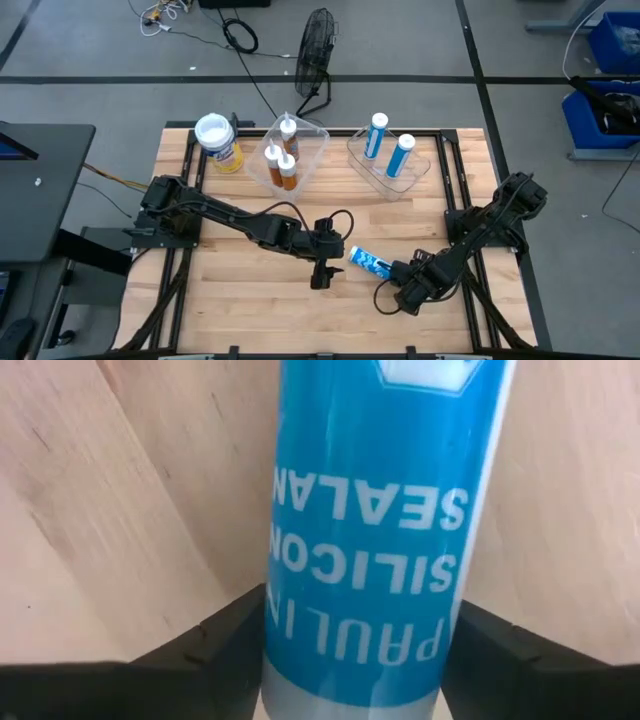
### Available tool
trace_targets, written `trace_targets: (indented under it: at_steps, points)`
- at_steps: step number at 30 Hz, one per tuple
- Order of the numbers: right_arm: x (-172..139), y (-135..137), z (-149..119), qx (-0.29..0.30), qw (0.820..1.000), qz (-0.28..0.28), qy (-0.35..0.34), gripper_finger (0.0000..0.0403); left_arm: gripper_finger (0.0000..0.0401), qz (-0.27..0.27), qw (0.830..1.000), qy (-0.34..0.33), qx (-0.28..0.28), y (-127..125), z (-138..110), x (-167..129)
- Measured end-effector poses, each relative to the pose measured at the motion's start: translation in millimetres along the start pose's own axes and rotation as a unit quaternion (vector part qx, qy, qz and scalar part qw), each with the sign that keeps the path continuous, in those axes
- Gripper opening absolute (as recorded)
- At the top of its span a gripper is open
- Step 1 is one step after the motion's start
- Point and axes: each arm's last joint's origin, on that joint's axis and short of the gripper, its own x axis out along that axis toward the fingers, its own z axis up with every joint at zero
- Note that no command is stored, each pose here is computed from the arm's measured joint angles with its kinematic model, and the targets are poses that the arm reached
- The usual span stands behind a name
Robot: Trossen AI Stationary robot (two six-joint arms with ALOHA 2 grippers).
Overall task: Pick & place silicon tubes, Sealant and Lysol wipes
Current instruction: Put the blue sealant into the transparent bin
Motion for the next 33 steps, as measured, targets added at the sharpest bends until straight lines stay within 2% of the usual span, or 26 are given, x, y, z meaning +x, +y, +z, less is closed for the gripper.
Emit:
trace_targets:
  at_steps: [3, 8, 16, 21, 25, 28, 33]
  points:
    - [0.2, -0.9, 1.6, 0.004, 1.000, -0.001, 0.002, 0.0244, 0.0288, 0.000, 1.000, 0.000, -0.002, 0.0, 0.1, -0.1]
    - [-3.1, -2.0, 7.0, 0.010, 1.000, 0.003, 0.010, 0.0215, 0.0288, 0.000, 1.000, 0.001, -0.006, 0.0, -0.2, -0.1]
    - [-19.4, -8.4, 14.4, 0.013, 1.000, 0.018, -0.008, 0.0214, 0.0288, 0.004, 1.000, 0.018, -0.006, 1.3, -3.1, -1.1]
    - [-40.5, -13.6, 17.9, 0.019, 1.000, 0.013, -0.006, 0.0214, 0.0288, 0.016, 1.000, 0.014, -0.005, 4.5, -0.2, -7.2]
    - [-68.3, -11.6, 23.1, -0.004, 1.000, 0.009, -0.005, 0.0214, 0.0288, 0.041, 0.999, -0.005, 0.033, 6.7, 6.7, -20.0]
    - [-90.5, -8.8, 29.0, -0.027, 1.000, 0.013, -0.005, 0.0214, 0.0288, 0.072, 0.993, -0.021, 0.090, 7.4, 12.9, -33.2]
    - [-110.4, -7.9, 42.3, -0.027, 0.999, 0.022, -0.017, 0.0214, 0.0288, 0.101, 0.982, -0.040, 0.155, 9.0, 21.5, -52.2]
